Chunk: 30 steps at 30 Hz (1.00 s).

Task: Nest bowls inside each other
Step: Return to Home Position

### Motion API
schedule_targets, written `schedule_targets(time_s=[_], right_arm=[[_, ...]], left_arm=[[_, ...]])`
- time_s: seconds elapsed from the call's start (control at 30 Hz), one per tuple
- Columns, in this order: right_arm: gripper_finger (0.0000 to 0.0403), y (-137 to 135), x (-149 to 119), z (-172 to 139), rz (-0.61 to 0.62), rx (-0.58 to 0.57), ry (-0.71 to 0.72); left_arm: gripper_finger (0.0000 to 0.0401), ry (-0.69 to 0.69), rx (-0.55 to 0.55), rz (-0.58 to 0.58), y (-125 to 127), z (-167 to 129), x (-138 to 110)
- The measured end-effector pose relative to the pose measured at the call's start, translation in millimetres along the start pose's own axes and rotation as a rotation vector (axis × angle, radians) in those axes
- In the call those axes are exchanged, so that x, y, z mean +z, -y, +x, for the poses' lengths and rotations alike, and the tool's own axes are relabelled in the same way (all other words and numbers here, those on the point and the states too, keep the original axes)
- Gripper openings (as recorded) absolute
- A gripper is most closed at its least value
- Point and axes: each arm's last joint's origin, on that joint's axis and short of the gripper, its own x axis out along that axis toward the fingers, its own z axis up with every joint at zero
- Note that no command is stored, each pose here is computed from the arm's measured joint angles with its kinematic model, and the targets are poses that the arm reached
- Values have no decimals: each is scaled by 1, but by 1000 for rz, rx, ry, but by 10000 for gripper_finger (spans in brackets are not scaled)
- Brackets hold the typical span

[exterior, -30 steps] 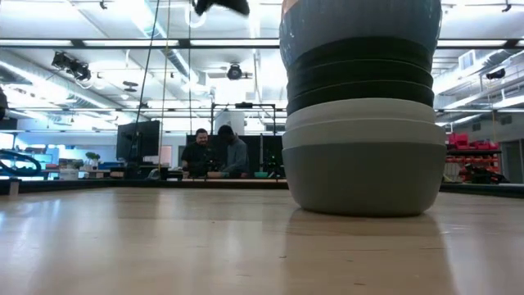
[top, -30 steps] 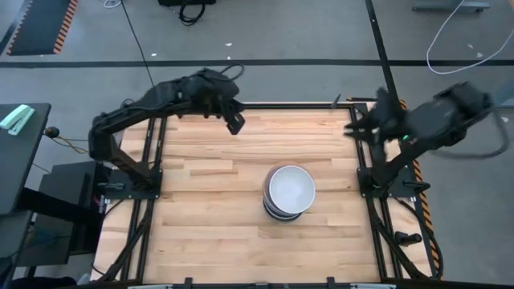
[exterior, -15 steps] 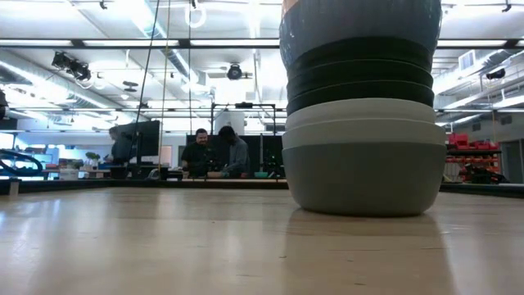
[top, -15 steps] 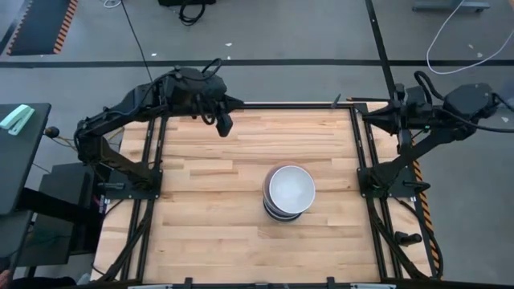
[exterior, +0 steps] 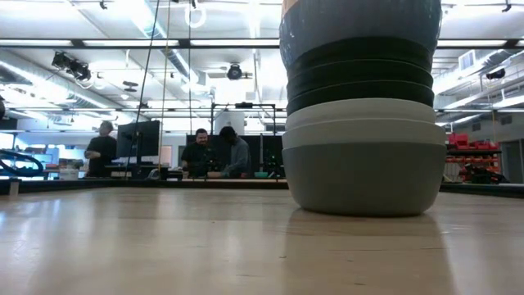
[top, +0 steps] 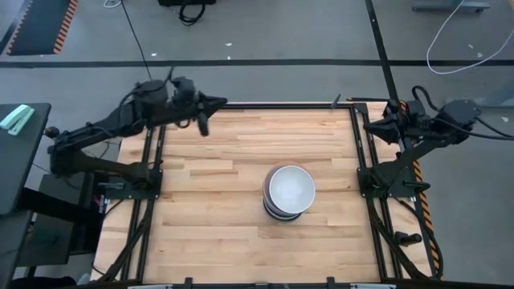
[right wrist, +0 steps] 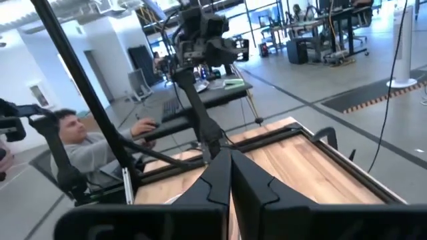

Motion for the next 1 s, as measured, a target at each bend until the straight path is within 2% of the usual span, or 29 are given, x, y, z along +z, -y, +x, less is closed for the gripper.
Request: schedule_targets(time_s=[0.07, 0.23, 0.37, 0.6, 0.83, 1.0], right_arm=[[15, 3, -6, -2, -1, 1, 4], [12, 9, -19, -4, 27, 25, 71], [12, 13, -27, -8, 48, 84, 167], [12, 22, -41, -16, 97, 131, 264], [13, 28, -43, -28, 84, 243, 468], [11, 30, -51, -28, 95, 251, 476]], left_arm=[[10, 40, -31, -12, -2, -9, -6], [21, 38, -67, -33, -9, -25, -35], [27, 152, -119, -61, -13, -37, -49], [12, 211, -174, -69, -22, -66, -78], [14, 410, -270, -106, -27, -96, -103], [23, 442, -306, -146, -33, -102, -128]])
